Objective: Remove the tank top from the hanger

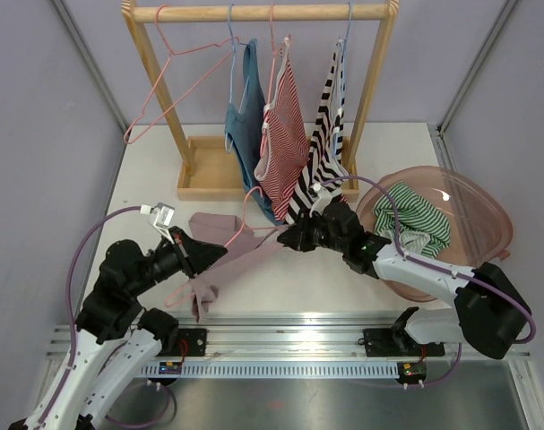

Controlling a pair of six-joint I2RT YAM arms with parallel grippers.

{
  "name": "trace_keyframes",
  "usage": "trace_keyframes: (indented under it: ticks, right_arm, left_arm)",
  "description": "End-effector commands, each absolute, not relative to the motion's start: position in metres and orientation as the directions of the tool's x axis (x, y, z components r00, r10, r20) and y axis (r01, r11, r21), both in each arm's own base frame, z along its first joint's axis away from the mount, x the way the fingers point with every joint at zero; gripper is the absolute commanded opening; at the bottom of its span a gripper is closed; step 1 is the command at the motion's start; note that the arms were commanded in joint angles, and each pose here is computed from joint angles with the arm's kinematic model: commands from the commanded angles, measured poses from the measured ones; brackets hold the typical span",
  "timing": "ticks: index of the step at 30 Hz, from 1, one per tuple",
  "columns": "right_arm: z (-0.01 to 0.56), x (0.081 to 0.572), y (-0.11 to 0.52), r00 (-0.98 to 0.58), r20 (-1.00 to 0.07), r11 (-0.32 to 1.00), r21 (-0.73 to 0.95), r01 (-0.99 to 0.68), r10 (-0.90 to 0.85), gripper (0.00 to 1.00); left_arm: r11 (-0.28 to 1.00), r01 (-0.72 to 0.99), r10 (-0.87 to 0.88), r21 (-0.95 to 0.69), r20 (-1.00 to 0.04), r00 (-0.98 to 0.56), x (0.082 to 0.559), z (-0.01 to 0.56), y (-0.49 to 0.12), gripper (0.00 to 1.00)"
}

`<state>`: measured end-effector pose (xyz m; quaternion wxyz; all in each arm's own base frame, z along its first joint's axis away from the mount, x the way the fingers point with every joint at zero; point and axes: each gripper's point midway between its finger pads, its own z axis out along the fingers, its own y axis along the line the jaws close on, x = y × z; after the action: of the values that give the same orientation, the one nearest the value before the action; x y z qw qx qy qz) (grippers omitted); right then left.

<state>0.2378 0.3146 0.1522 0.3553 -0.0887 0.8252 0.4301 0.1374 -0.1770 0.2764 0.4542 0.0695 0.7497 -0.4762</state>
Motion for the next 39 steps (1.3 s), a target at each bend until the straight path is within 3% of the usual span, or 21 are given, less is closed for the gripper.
trace_keyframes:
  ticks: [1, 2, 10, 17, 21, 26, 32, 39]
  right_arm:
    - [0.182, 0.25, 0.324, -0.676, -0.711, 0.59, 0.635, -0.5, 0.193, 0.11]
    - [0.182, 0.252, 0.322, -0.67, -0.718, 0.605, 0.622, -0.498, 0.187, 0.0]
    - [0.169, 0.295, 0.244, -0.566, -0.799, 0.886, 0.396, -0.24, 0.203, 0.0]
    - [0.18, 0.31, 0.224, -0.576, -0.784, 0.887, 0.414, -0.203, 0.234, 0.0]
    - [0.218, 0.289, 0.245, -0.585, -0.781, 0.796, 0.489, -0.358, 0.216, 0.0]
    - [0.305, 0.236, 0.259, -0.525, -0.822, 0.587, 0.541, -0.602, 0.22, 0.0]
    - [0.431, 0.182, 0.25, -0.398, -0.869, 0.383, 0.489, -0.784, 0.295, 0.0]
    - [0.501, 0.139, 0.27, -0.433, -0.865, 0.093, 0.468, -0.879, 0.255, 0.0]
  left_arm:
    - [0.5, 0.609, -0.36, -0.615, -0.788, -0.5, 0.135, 0.312, -0.177, 0.0]
    - [0.517, 0.608, -0.35, -0.602, -0.797, -0.492, 0.137, 0.31, -0.176, 0.0]
    - [0.542, 0.661, -0.21, -0.518, -0.846, -0.49, 0.124, 0.306, -0.174, 0.0]
    - [0.382, 0.778, -0.238, -0.498, -0.867, -0.438, 0.095, 0.344, -0.184, 0.0]
    - [0.29, 0.871, -0.311, -0.397, -0.9, -0.306, 0.075, 0.39, -0.182, 0.0]
    - [0.299, 0.918, -0.461, -0.262, -0.881, -0.102, 0.074, 0.445, -0.171, 0.0]
    - [0.315, 0.946, -0.715, -0.073, -0.673, 0.186, 0.089, 0.526, -0.157, 0.0]
    - [0.221, 0.967, -0.828, 0.126, -0.5, 0.254, 0.092, 0.583, -0.166, 0.0]
